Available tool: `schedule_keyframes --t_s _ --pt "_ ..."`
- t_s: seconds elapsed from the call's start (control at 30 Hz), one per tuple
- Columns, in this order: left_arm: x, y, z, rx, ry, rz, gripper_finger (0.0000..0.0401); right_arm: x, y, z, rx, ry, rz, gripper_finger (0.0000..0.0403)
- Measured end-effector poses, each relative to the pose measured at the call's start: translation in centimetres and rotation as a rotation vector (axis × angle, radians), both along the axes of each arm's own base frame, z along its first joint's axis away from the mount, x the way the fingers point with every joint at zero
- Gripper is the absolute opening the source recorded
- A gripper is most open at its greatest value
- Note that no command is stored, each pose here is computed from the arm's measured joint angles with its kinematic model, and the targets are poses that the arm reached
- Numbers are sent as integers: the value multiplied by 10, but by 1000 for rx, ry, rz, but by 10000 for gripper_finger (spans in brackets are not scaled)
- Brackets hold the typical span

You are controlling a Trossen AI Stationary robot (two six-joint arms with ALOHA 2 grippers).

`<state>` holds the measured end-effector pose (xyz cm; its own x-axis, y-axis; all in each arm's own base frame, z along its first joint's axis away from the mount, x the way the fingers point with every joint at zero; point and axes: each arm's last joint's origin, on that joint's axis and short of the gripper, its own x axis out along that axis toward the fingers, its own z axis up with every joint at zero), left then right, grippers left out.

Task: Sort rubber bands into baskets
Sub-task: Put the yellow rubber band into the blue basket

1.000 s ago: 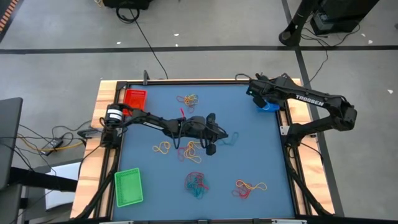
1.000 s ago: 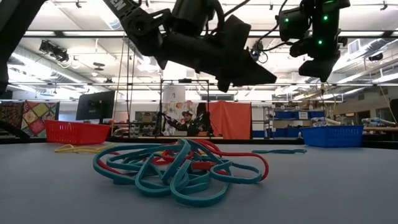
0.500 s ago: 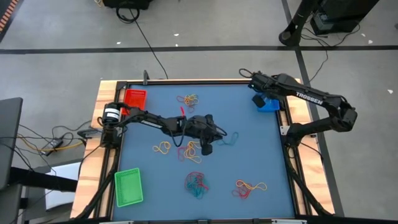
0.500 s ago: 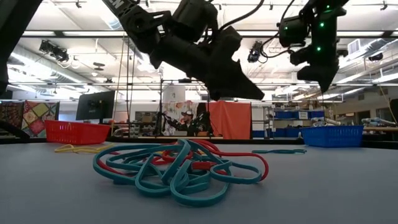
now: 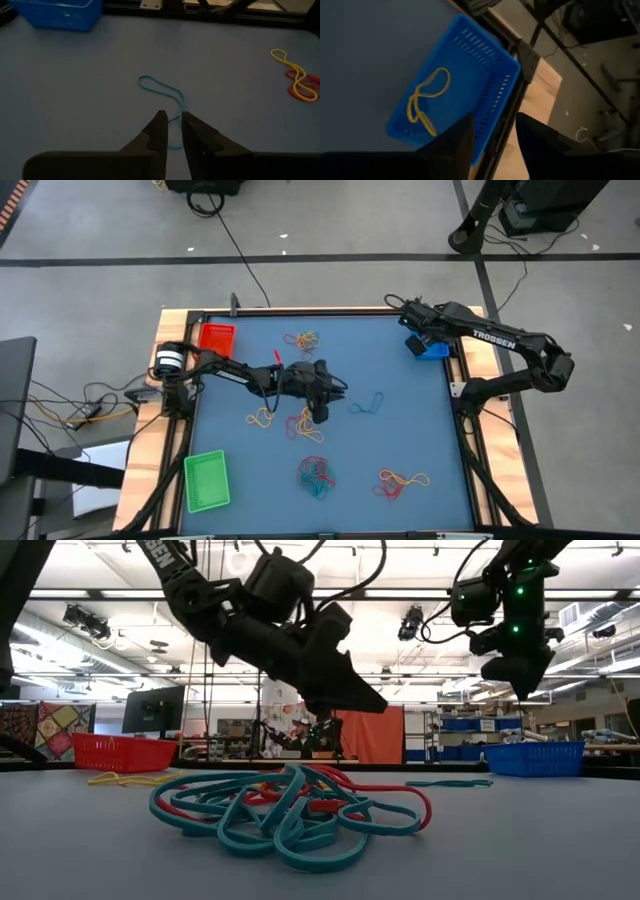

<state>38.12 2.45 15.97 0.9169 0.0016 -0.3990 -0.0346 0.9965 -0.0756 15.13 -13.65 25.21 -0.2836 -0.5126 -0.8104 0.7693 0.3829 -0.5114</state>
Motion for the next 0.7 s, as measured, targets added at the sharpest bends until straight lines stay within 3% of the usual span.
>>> schedule_keyframes --t_s 0.07,0.27,0.33,0.53,0.7 --pt "-3 1 1 -7 6 1 79 -1 1 1 -2 3 2 169" --pt "-19 -2 7 -36 -3 -48 109 15 23 -1 167 -118 139 174" --pt "-28 -5 8 -36 -18 -52 110 23 35 -1 179 -133 187 168" --pt "-65 -16 6 -61 -133 -42 111 44 86 -1 212 -170 363 145" --pt "-88 -26 -4 -96 -181 -34 111 55 136 -9 249 -289 465 129"
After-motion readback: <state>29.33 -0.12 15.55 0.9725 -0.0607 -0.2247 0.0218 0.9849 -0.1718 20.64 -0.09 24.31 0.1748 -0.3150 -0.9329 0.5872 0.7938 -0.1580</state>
